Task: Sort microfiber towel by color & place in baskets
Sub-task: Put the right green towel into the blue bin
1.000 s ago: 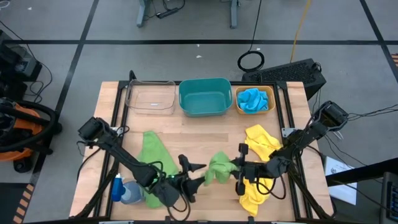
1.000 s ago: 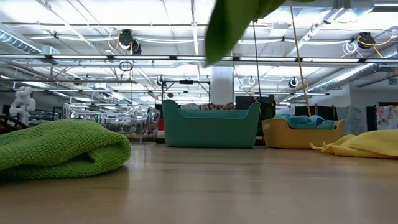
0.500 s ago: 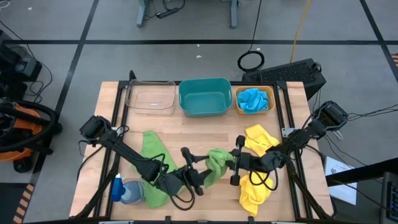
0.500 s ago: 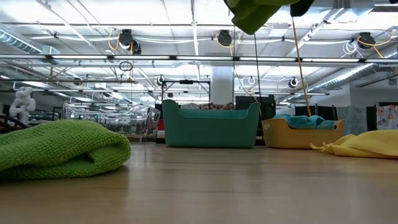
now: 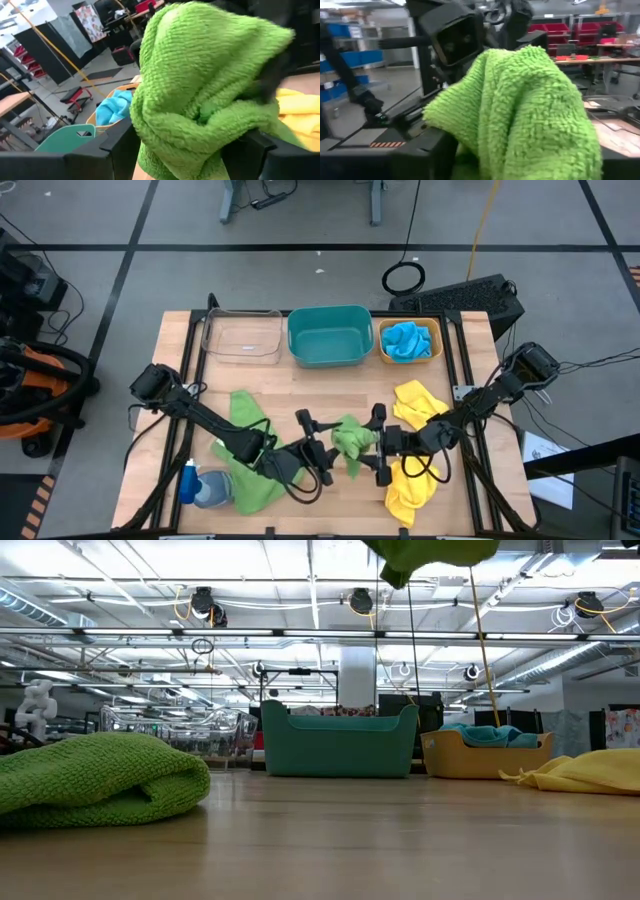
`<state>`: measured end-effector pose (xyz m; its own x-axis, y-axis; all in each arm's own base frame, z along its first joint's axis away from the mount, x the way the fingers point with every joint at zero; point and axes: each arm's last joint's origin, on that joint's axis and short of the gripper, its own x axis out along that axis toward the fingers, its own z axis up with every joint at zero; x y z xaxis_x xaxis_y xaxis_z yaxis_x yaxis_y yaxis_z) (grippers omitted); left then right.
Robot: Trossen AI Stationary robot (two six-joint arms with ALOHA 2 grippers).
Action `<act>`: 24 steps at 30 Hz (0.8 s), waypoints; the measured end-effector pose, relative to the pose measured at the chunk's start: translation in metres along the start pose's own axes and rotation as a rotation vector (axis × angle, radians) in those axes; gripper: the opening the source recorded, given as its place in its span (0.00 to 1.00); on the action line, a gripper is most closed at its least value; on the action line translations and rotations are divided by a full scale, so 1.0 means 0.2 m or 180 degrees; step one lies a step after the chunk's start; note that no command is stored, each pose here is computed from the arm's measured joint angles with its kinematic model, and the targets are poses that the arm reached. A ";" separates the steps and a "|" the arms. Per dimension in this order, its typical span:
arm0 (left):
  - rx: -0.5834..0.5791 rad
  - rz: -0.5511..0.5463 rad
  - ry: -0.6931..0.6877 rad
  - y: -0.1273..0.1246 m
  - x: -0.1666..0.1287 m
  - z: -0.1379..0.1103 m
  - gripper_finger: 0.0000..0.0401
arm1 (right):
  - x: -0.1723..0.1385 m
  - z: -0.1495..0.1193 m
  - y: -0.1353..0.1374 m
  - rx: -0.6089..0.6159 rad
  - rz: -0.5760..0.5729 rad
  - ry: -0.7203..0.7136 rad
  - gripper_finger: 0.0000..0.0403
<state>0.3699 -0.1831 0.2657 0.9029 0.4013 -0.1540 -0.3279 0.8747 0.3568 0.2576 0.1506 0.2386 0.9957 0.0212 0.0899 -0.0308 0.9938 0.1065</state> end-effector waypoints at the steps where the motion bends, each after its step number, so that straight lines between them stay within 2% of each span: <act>1: 0.0003 -0.0004 0.0006 0.00 0.00 0.00 0.60 | 0.00 0.00 0.00 -0.0027 0.0055 0.0013 0.62; 7: 0.0006 -0.0017 0.0004 0.00 0.00 0.00 0.60 | 0.00 -0.03 0.00 -0.0162 0.0105 0.0184 0.78; 10: -0.0007 -0.0014 -0.0005 0.00 0.00 0.00 0.60 | 0.00 -0.06 -0.01 -0.0254 -0.0037 0.0330 0.81; 13: -0.0009 -0.0004 -0.0004 0.00 0.00 0.00 0.60 | 0.00 -0.08 -0.02 -0.0351 -0.0253 0.0444 0.78; 16: -0.0008 -0.0004 -0.0004 0.00 0.00 0.00 0.60 | 0.00 -0.08 -0.03 -0.0388 -0.0329 0.0449 0.70; 18: -0.0007 -0.0004 -0.0003 0.00 0.00 0.00 0.60 | 0.00 -0.08 -0.03 -0.0405 -0.0344 0.0443 0.61; 24: -0.0001 0.0005 -0.0001 0.00 -0.01 0.00 0.60 | 0.01 -0.08 -0.06 -0.0429 -0.0399 0.0446 0.22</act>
<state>0.3691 -0.1845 0.2657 0.9025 0.4026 -0.1532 -0.3294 0.8741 0.3569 0.2619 0.1407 0.2227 0.9937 -0.0979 -0.0551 0.0966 0.9950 -0.0258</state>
